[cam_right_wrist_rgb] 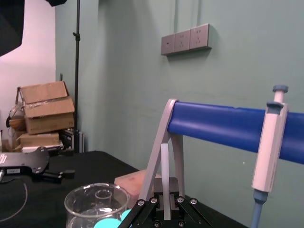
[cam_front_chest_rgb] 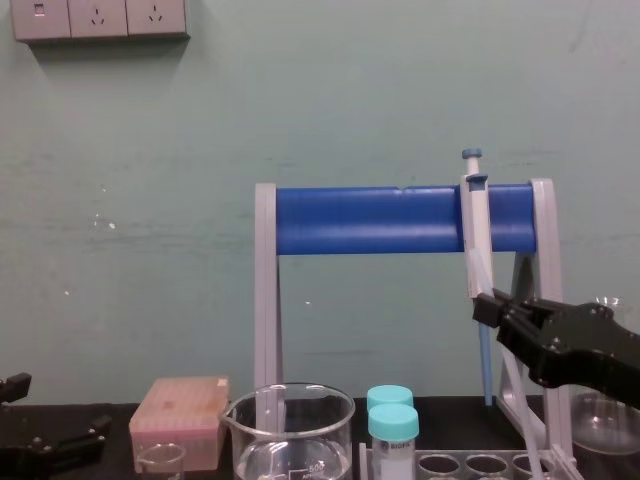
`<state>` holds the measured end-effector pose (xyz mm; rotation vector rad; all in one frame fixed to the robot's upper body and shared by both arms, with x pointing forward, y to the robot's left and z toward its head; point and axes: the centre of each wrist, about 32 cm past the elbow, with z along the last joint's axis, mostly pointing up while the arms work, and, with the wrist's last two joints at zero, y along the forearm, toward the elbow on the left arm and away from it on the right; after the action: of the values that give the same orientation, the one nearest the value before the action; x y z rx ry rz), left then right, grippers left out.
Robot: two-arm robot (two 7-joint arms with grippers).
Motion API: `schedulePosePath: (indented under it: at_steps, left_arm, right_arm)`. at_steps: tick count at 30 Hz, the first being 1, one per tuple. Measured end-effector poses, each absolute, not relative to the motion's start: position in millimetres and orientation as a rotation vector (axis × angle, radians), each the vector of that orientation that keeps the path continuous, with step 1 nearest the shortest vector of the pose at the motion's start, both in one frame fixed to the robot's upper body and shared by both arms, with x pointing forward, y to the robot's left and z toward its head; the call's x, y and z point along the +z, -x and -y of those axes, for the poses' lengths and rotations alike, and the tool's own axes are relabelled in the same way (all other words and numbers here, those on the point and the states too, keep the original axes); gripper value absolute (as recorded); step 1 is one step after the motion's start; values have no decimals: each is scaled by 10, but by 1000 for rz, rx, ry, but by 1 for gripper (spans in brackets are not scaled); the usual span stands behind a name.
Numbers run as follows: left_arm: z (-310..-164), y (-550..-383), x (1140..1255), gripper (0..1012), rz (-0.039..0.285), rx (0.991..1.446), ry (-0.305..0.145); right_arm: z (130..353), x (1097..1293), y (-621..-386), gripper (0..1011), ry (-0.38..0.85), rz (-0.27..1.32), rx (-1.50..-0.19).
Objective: Pick up the stirring rod with one hand, then place it down.
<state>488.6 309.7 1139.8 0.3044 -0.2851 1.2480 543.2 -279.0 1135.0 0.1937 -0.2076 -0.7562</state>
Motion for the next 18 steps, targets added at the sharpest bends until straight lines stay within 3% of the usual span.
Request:
schedulePosePath:
  at_steps: [18]
  left_arm:
    - [-3097,-4886,11398,1000,285,1248,-304]
  right_arm:
    - [2796,11264,-5478,67,-126,160,-720]
